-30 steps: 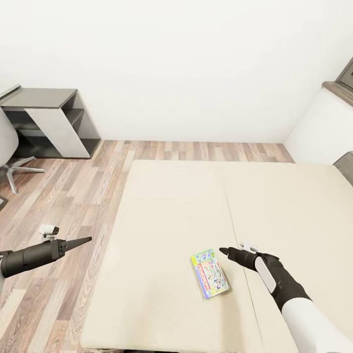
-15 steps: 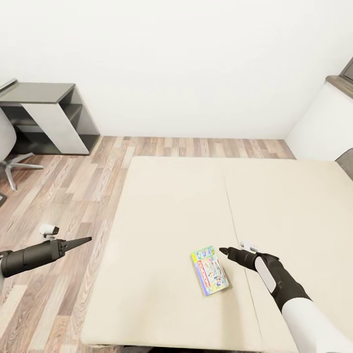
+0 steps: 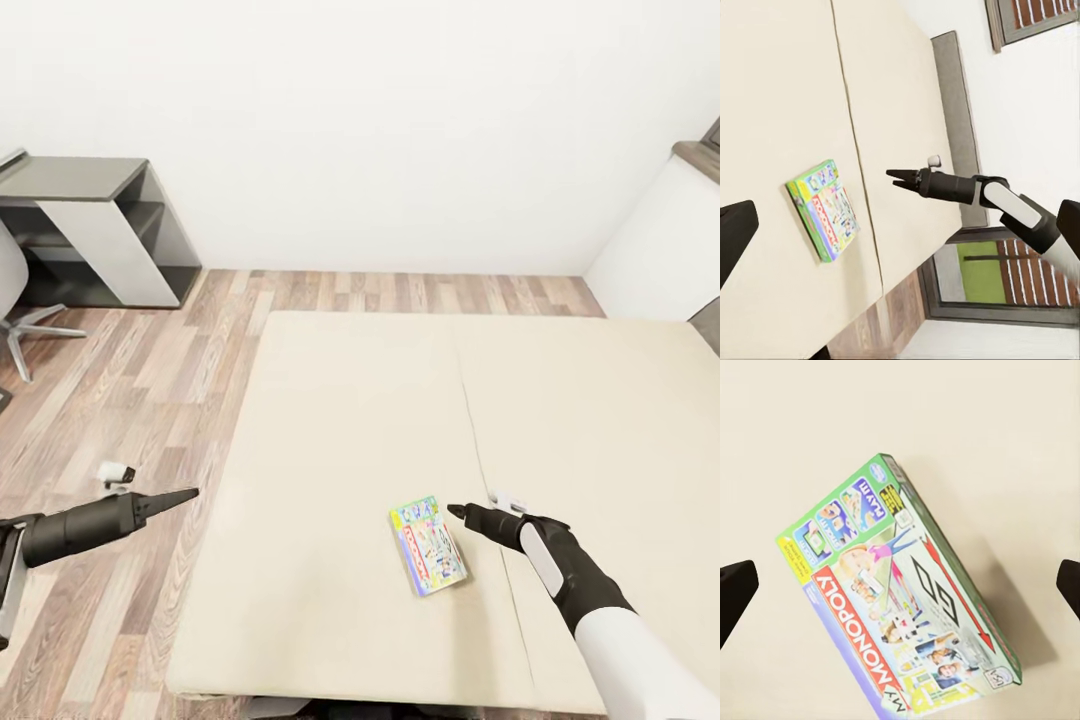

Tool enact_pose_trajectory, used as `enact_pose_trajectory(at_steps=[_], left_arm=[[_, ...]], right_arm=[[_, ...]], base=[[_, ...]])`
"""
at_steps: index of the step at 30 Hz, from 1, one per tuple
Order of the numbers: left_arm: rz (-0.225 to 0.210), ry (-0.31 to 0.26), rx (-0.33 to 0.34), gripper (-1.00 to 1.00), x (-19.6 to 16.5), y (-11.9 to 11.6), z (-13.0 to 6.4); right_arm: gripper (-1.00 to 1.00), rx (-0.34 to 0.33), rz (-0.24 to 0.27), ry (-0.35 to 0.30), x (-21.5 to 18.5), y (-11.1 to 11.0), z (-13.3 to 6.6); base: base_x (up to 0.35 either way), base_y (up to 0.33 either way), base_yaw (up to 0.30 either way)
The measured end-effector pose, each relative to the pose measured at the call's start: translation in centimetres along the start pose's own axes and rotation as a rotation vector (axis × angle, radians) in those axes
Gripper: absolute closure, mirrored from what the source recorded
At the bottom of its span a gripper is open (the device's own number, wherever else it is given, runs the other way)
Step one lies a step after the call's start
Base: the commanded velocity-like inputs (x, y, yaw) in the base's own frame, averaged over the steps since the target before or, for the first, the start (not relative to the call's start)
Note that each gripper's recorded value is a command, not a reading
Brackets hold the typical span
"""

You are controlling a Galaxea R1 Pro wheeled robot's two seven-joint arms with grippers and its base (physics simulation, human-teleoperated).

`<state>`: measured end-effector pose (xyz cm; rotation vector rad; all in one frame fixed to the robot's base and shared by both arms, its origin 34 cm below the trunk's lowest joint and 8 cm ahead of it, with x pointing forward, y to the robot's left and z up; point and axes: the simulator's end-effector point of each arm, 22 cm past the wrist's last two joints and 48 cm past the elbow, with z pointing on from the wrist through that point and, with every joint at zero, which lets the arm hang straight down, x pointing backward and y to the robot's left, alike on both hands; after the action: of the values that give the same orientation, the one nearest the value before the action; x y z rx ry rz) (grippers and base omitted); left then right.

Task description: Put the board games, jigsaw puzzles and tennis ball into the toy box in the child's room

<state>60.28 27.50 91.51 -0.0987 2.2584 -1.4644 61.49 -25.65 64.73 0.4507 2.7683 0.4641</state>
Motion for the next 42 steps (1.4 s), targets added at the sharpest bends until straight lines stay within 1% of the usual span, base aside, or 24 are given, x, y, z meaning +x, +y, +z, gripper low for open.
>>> enact_pose_trajectory(at_steps=[1,4,8,42], left_arm=[[-0.007,0.02,0.015,-1.0,0.6,-0.2,0.9],[-0.017,0.052,0.032,-1.0,1.6,-0.4,2.1],[-0.025,0.069,0.044,-1.0,2.2,-0.4,2.7],[-0.075,0.104,0.027,-1.0,4.0,1.9,3.6]], right_arm=[[-1.0,0.0,0.0,0.001,0.0,0.0,0.0],[-1.0,0.001,0.001,0.006,0.3,-0.2,0.2],[-1.0,0.003,0.002,0.014,0.7,-0.4,0.4],[-1.0,0.02,0.02,0.069,3.6,-2.0,2.1]], base=[[0.0,0.0,0.0],[0.0,0.0,0.0],[0.0,0.0,0.0],[0.0,0.0,0.0]])
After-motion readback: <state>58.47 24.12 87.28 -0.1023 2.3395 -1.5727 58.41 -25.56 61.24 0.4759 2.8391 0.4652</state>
